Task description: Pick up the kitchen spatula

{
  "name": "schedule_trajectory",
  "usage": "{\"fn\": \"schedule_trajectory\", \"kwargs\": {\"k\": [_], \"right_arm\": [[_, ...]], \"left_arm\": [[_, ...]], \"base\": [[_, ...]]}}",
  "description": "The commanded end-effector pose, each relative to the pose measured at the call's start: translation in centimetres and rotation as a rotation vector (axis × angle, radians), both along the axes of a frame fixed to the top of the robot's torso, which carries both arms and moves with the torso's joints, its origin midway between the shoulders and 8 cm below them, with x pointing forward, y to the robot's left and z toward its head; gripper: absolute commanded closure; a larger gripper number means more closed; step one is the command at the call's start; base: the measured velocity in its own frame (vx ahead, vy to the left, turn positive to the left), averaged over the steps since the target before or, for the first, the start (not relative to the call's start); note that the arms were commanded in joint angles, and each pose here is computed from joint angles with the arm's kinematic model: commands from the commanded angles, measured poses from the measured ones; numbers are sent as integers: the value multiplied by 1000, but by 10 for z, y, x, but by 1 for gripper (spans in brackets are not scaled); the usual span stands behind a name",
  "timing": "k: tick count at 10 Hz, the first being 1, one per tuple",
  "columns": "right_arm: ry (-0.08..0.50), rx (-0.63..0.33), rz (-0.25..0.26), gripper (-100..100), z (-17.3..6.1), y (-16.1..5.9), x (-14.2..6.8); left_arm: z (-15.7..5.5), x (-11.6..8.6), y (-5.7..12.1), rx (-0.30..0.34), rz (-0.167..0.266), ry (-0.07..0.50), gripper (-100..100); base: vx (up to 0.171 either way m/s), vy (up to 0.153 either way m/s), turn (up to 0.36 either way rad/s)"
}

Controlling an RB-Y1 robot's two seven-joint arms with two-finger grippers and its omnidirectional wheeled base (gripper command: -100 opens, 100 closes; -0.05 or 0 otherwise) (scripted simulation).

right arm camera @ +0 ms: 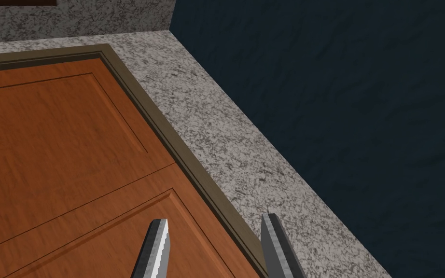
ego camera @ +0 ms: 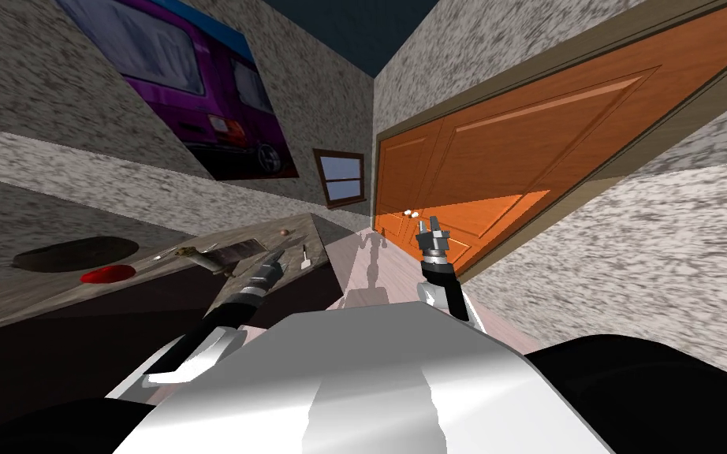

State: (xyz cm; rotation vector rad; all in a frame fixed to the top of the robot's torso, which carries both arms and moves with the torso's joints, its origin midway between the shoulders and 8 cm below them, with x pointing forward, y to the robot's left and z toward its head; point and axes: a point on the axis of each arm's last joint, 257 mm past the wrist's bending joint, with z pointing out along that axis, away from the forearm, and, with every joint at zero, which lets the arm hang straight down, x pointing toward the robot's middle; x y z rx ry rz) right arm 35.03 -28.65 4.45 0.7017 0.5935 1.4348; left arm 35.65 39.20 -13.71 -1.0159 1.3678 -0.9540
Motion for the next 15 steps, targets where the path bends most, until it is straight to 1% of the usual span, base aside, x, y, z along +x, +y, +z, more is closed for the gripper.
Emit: {"fn": "schedule_trajectory", "kwargs": {"k": [1,2,3,4,6,7,8,9,10,11,12,13,14,15], "right_arm": [[0,0,0,0,0,0,0],[0,0,0,0,0,0,0],[0,0,0,0,0,0,0],[0,0,0,0,0,0,0],[0,0,0,0,0,0,0],[0,0,0,0,0,0,0],[0,0,0,0,0,0,0],[0,0,0,0,0,0,0],[0,0,0,0,0,0,0],[0,0,0,0,0,0,0],[0,0,0,0,0,0,0],[0,0,0,0,0,0,0],[0,0,0,0,0,0,0],[0,0,0,0,0,0,0]], "left_arm": [[-18,-3,8,13,10,67,-100],[-32,-8,17,32,15,133,-100],[-37,-9,19,35,19,155,-100],[-48,-15,27,56,19,215,-100],[-56,-17,30,56,28,244,-100],[-69,-25,38,77,29,314,-100],[-73,-26,40,78,34,330,-100],[-84,-34,47,99,32,391,-100],[-88,-36,49,99,38,411,-100],[-98,-44,55,120,34,467,-100],[-103,-47,57,121,41,491,-100],[-112,-55,62,142,36,548,-100],[-116,-58,64,143,41,566,-100],[-125,-66,69,165,36,623,-100]], "base": [[-11,-45,-66],[-10,-47,-135],[-5,-35,-69],[-1,-46,-142],[-5,-27,-21],[3,-32,-121],[4,-27,-79],[15,-35,-117],[14,-25,-63],[17,-23,-116],[14,-16,-64],[19,-15,-126],[21,-9,-56],[31,-16,-103]]}}
